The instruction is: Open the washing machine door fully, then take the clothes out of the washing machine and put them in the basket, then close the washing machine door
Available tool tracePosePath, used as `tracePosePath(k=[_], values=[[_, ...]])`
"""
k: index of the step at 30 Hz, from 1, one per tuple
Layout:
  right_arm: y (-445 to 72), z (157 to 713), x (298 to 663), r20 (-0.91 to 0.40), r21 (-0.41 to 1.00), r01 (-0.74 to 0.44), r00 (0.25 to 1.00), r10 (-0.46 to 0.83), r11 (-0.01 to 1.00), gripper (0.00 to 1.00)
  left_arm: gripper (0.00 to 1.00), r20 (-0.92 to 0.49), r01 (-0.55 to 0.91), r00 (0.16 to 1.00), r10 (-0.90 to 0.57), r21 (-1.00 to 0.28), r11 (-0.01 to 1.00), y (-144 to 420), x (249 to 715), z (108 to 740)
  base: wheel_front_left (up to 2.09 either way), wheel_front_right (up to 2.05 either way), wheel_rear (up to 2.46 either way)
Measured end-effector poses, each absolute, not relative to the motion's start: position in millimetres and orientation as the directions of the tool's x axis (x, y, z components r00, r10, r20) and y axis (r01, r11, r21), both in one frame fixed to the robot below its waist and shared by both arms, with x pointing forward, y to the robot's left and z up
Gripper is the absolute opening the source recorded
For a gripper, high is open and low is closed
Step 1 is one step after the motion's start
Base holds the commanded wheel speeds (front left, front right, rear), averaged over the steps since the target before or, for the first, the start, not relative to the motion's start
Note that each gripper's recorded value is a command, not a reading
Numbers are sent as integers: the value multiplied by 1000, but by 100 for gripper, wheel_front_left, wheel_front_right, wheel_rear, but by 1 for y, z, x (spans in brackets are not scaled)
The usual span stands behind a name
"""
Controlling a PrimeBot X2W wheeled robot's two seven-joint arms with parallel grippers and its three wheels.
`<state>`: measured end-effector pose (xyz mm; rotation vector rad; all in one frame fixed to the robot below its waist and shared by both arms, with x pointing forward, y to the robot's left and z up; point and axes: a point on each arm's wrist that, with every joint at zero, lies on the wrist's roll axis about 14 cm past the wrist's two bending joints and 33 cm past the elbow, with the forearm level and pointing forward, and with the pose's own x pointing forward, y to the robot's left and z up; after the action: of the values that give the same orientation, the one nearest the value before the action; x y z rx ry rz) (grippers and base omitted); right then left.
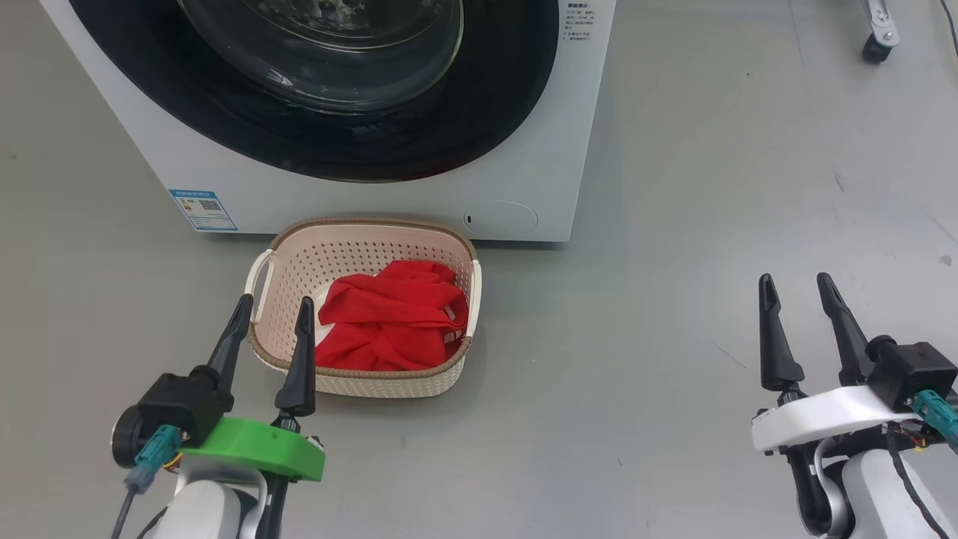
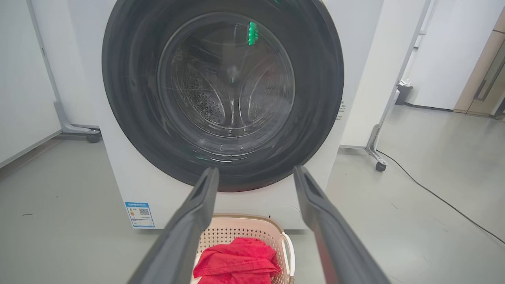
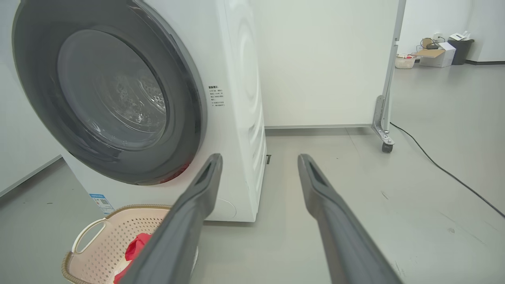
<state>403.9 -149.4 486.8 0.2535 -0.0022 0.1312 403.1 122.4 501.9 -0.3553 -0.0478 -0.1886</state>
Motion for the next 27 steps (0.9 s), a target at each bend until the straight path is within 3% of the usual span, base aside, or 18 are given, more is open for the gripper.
tracePosePath(k=[27], values=[[-154, 488, 398, 25, 246, -103, 995, 100, 964, 100, 100, 46, 167, 986, -161, -345, 924, 127, 404, 491, 0, 0, 0]])
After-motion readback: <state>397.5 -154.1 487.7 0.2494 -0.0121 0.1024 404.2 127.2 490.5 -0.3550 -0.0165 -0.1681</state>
